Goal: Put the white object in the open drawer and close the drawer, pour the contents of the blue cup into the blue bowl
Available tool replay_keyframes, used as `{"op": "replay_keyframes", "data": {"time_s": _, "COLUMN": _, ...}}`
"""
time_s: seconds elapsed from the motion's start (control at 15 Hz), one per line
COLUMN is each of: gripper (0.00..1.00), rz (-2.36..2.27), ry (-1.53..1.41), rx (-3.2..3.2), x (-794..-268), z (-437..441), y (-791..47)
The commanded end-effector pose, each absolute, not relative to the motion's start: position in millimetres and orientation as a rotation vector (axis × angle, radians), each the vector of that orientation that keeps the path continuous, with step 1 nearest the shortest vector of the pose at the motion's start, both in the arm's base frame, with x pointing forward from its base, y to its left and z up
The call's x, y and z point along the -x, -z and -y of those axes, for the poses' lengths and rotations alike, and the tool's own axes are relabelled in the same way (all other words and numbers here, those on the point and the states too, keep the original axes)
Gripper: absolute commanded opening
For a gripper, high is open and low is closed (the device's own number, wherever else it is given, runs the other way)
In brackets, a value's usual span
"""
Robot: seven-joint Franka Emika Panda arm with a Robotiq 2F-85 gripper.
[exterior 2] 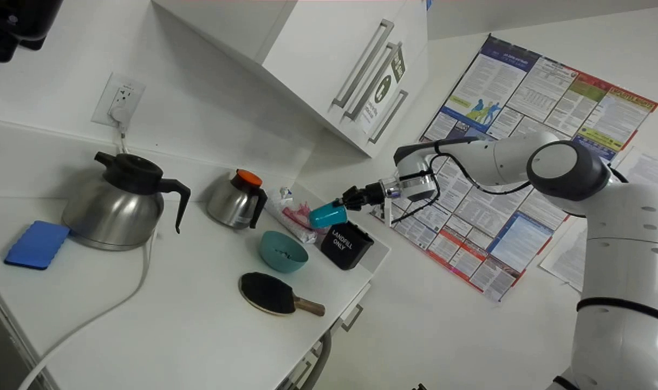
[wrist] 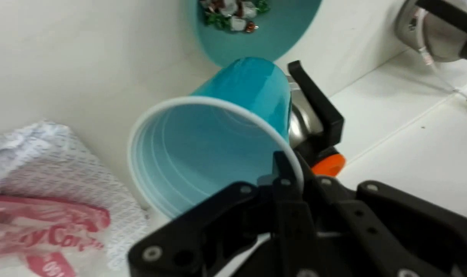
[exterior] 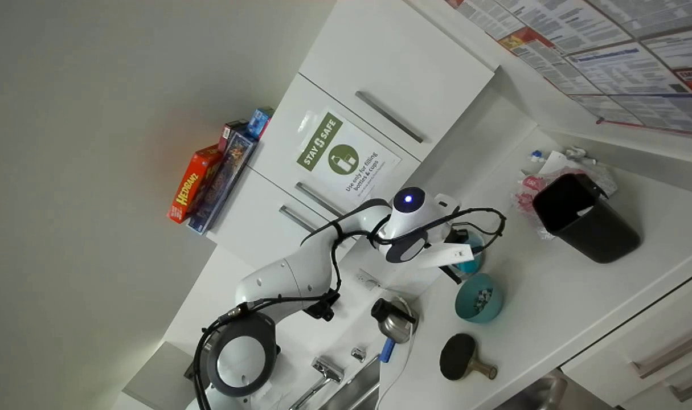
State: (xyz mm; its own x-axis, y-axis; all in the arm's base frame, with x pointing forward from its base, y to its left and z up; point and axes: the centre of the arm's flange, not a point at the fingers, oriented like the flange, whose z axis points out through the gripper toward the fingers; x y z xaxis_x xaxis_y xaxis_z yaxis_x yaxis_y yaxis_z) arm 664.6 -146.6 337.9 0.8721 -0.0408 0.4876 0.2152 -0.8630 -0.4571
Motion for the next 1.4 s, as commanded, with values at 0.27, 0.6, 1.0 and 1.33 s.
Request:
{"op": "replay_keyframes", "data": {"time_s": 0.27, "gripper": 0.01, "rz": -0.199, "ry": 0.471, "rx": 2.889, "x": -674, "z": 172, "y": -280}}
{"op": "replay_keyframes", "data": {"time_s": 0.6, "gripper": 0.01, "rz": -0.299, "ry": 0.229, "rx": 3.074, "x": -678, "z": 157, "y": -248}}
{"op": "replay_keyframes", "data": {"time_s": 1.0, "gripper": 0.01, "rz": -0.276, "ry": 0.192, "rx": 3.155, "x": -685, "z": 135, "y": -243}}
{"op": "replay_keyframes", "data": {"time_s": 1.33, "gripper": 0.52, "rz": -0.211, "ry": 0.223, "rx": 3.185, "x": -683, "z": 120, "y": -248}}
